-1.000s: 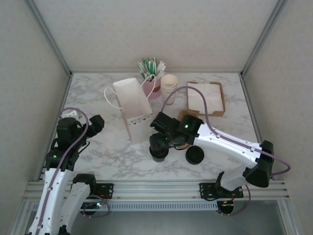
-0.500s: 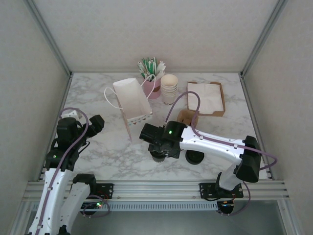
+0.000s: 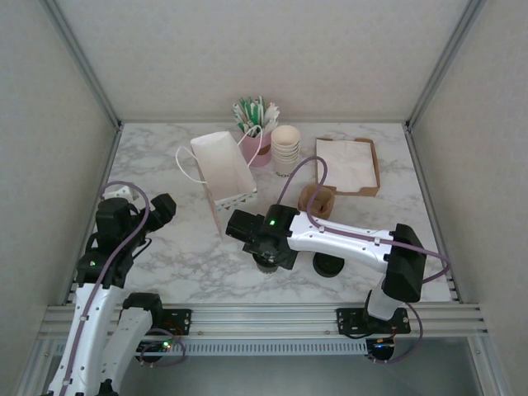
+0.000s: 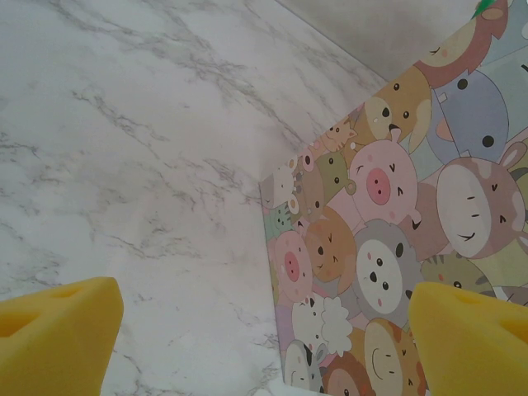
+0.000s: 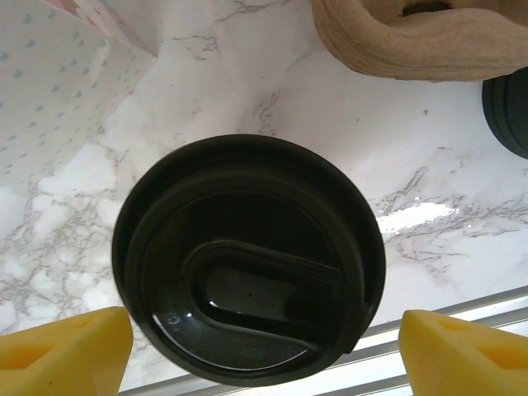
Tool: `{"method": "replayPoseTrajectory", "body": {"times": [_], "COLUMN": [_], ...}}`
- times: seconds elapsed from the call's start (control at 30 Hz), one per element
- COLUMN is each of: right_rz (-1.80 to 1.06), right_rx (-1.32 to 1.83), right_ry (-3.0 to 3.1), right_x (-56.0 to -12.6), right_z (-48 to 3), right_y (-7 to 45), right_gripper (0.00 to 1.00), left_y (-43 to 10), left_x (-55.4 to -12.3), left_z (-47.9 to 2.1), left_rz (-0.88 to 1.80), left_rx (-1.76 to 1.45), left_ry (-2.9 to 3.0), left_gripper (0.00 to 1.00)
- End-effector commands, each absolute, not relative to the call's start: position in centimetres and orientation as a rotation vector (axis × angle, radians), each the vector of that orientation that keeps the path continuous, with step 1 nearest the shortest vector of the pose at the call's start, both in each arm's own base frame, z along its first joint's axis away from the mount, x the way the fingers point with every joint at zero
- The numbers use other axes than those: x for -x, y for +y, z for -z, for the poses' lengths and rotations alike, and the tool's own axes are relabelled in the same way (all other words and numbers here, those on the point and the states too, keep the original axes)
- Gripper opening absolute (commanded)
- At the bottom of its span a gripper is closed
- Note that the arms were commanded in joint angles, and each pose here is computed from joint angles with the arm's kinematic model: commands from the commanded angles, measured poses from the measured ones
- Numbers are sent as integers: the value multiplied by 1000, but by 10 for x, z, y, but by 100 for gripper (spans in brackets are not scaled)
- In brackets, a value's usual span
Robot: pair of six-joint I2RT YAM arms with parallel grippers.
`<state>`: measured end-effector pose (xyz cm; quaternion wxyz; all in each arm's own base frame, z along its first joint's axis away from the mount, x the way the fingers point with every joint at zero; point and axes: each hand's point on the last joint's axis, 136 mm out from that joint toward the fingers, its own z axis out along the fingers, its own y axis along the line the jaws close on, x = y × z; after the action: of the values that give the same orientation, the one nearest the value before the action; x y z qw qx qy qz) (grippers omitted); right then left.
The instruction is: Pack the takeout coffee
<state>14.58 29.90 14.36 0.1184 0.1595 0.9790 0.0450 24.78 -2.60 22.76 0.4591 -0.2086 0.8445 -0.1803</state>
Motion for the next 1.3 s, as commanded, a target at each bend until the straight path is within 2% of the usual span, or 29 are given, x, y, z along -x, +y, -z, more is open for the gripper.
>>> {"method": "replayPoseTrajectory", "body": {"times": [0.0, 0.63, 1.27], "right_rz": [-151, -96, -11], "right_rx": [-500, -526, -468], "right_ry": [2803, 2777, 2807], "right_x": [-152, -158, -155], "right_z": [-152, -139, -122], "right_y": [302, 298, 293], "right_gripper": [85, 85, 80], "left_y": [-26, -26, -26], "left_x": [-246, -247, -247], "left_z": [-233, -232, -230], "left_rz": [434, 435, 432], "left_rx": [503, 507, 509], "left_ry": [2077, 2078, 2083], "left_gripper": [90, 90, 90]}}
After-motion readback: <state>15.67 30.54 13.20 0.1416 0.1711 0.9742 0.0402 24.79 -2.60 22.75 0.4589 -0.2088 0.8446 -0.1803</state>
